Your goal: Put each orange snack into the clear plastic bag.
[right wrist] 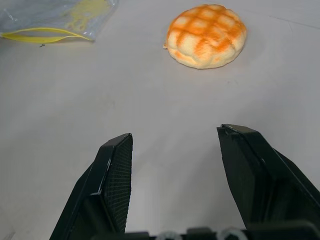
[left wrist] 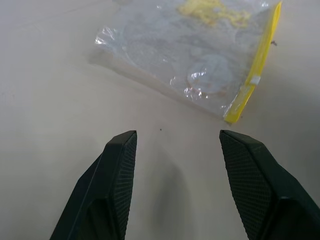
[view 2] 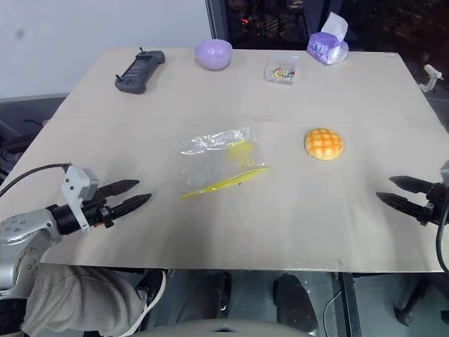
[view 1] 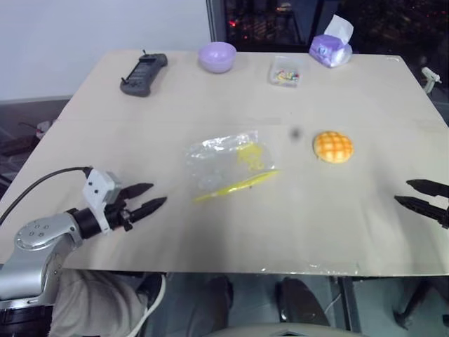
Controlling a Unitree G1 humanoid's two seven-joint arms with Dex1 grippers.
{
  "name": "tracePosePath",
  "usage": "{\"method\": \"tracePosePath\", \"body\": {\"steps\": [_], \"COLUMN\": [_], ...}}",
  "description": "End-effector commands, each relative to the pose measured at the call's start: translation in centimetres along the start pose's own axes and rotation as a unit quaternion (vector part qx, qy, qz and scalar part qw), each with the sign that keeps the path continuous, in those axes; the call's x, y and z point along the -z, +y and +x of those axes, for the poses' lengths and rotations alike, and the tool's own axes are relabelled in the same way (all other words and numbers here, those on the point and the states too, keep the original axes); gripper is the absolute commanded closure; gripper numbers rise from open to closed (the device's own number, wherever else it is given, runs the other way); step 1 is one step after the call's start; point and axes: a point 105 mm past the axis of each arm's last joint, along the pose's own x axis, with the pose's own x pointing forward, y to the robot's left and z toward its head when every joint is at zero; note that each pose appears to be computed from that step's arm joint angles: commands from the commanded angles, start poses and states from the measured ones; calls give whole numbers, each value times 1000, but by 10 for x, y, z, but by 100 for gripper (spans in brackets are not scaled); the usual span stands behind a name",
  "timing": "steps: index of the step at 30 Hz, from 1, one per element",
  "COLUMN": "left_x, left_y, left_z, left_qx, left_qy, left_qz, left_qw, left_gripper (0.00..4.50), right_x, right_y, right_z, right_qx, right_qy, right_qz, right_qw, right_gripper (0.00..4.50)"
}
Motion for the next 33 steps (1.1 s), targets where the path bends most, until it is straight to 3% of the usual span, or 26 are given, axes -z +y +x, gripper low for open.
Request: {"method": "tracePosePath", "body": {"steps": [1,10,13,17,20,25,29,33], "left_x": [-3,3,-6,-8,-20,-17,-27,-29], "left_y": [6,16,22,22,27,26,20,18], "left_z": [2,23,38,54,59,69,85,97], "left_qx": [-18,-65,-77,-64,-83,-71,-60,-57], "left_qy": [8,33,14,16,-14,-21,-45,-60], "left_qz": [41,200,270,397,414,453,517,495], "left_qw": [999,977,960,915,907,888,853,865], "left_gripper": [173,173,173,173,173,173,173,173], "right_x": [-15,-51,-61,-60,-56,-54,-51,-49], "right_y": [7,54,67,67,65,65,65,64], "right_z": [4,38,45,49,48,47,46,44], "right_qx": [-14,-128,-154,-153,-149,-145,-140,-133], "right_qy": [-25,-81,-90,-89,-83,-83,-82,-81], "right_qz": [-11,-2,-5,-2,0,2,2,1], "right_qw": [1000,988,984,984,985,986,987,988], "right_gripper": [159,159,159,159,159,159,159,159]}}
